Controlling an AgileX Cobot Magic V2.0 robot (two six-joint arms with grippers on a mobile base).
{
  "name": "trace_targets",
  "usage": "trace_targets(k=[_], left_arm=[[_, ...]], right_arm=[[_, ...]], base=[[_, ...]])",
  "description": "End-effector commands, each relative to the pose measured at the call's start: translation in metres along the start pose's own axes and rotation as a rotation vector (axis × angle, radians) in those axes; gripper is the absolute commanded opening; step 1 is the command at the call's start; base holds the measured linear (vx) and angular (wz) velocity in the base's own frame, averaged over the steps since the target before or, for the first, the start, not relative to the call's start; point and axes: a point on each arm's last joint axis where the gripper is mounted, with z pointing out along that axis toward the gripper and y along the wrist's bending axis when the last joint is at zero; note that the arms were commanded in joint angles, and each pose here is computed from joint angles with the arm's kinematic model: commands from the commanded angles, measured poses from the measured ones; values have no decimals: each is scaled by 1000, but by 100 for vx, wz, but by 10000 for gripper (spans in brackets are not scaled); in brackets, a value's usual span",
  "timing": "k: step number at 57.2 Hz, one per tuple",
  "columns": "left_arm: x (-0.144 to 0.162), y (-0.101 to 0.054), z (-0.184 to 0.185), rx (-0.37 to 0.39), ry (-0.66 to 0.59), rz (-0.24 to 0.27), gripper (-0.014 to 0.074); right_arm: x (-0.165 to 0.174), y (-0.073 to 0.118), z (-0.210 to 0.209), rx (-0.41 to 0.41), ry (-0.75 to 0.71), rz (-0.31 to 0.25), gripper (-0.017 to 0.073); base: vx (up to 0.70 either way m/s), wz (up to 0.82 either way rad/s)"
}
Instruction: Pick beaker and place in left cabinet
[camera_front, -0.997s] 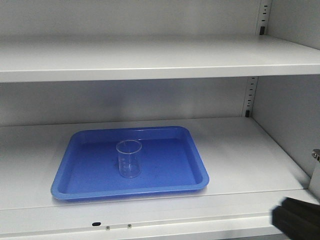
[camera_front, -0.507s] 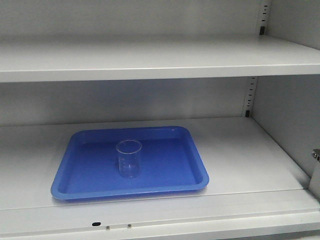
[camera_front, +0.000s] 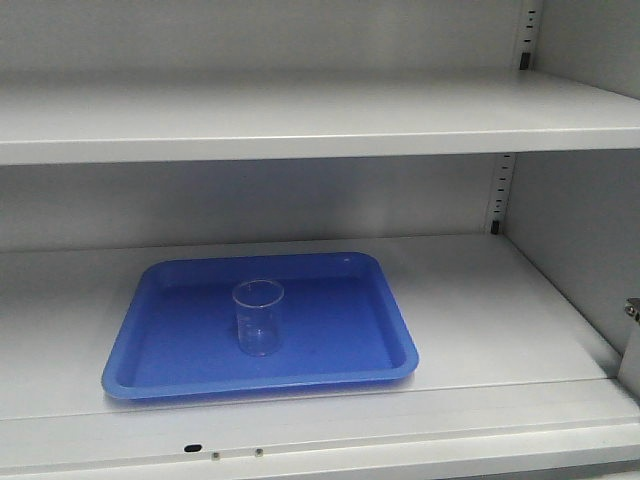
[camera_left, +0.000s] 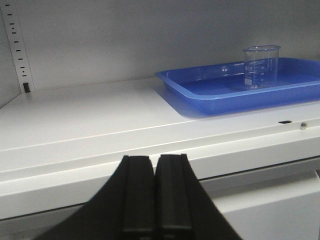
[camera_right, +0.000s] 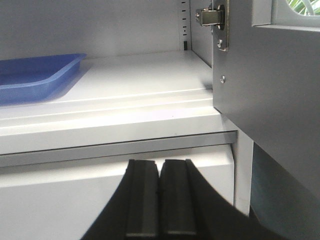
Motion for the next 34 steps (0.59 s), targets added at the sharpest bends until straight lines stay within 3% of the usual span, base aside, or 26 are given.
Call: trace_targets(k=[1, 34], left_arm=[[-3, 0, -1, -6, -86, -11, 1], [-3, 0, -1, -6, -86, -11, 1]], right_arm=[[-6, 0, -1, 1, -88, -11, -6], [-6, 0, -1, 1, -87, -11, -6]], base=[[0, 0], [0, 0]])
